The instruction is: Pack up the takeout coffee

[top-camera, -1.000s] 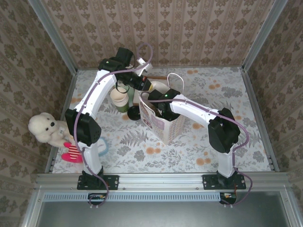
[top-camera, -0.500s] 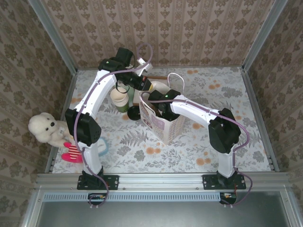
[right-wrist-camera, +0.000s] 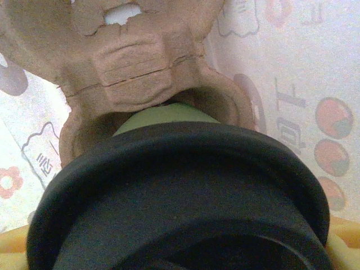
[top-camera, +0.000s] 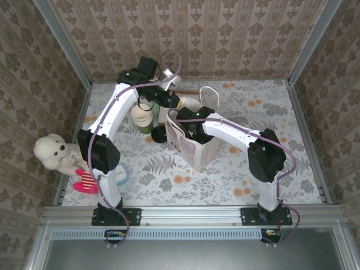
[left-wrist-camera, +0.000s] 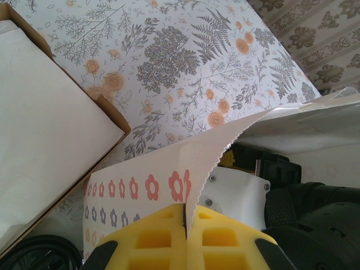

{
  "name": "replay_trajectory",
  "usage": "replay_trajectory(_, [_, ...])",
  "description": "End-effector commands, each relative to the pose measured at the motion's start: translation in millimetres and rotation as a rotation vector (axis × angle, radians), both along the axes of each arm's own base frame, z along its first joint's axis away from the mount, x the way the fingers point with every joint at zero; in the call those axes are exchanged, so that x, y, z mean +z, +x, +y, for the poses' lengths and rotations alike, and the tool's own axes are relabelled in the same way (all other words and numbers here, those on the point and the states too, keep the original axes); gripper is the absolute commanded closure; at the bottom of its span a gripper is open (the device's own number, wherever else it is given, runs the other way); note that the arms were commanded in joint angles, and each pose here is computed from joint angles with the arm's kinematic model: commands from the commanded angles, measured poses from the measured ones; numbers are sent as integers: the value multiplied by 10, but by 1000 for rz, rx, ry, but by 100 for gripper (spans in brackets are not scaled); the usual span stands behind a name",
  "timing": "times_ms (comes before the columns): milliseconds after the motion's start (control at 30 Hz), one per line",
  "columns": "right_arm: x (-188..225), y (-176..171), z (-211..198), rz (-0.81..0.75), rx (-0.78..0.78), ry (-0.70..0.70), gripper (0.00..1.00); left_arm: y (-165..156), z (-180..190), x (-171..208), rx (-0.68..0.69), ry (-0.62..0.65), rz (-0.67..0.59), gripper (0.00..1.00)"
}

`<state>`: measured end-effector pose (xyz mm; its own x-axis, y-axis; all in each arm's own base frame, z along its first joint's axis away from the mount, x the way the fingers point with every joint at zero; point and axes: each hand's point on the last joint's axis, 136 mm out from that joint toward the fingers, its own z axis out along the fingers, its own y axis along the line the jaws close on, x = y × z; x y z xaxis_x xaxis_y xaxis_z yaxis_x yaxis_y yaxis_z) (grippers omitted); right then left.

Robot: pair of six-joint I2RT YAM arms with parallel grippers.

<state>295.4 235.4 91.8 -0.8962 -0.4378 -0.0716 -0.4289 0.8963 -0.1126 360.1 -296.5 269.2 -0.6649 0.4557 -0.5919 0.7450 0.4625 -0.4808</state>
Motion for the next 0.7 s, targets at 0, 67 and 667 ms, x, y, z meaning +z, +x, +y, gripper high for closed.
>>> replay_trajectory(0, [-518, 33, -35, 67, -36, -40, 34, -55, -21, 112, -13, -35, -4, 100])
replay_trajectory(67, [-448, 47, -20, 57, -36, -29, 33, -54, -20, 114, -13, -37, -5, 100])
replay_trajectory(667, [224, 176, 115, -44, -50, 72, 18, -80, -39, 168, -11, -39, -15, 100])
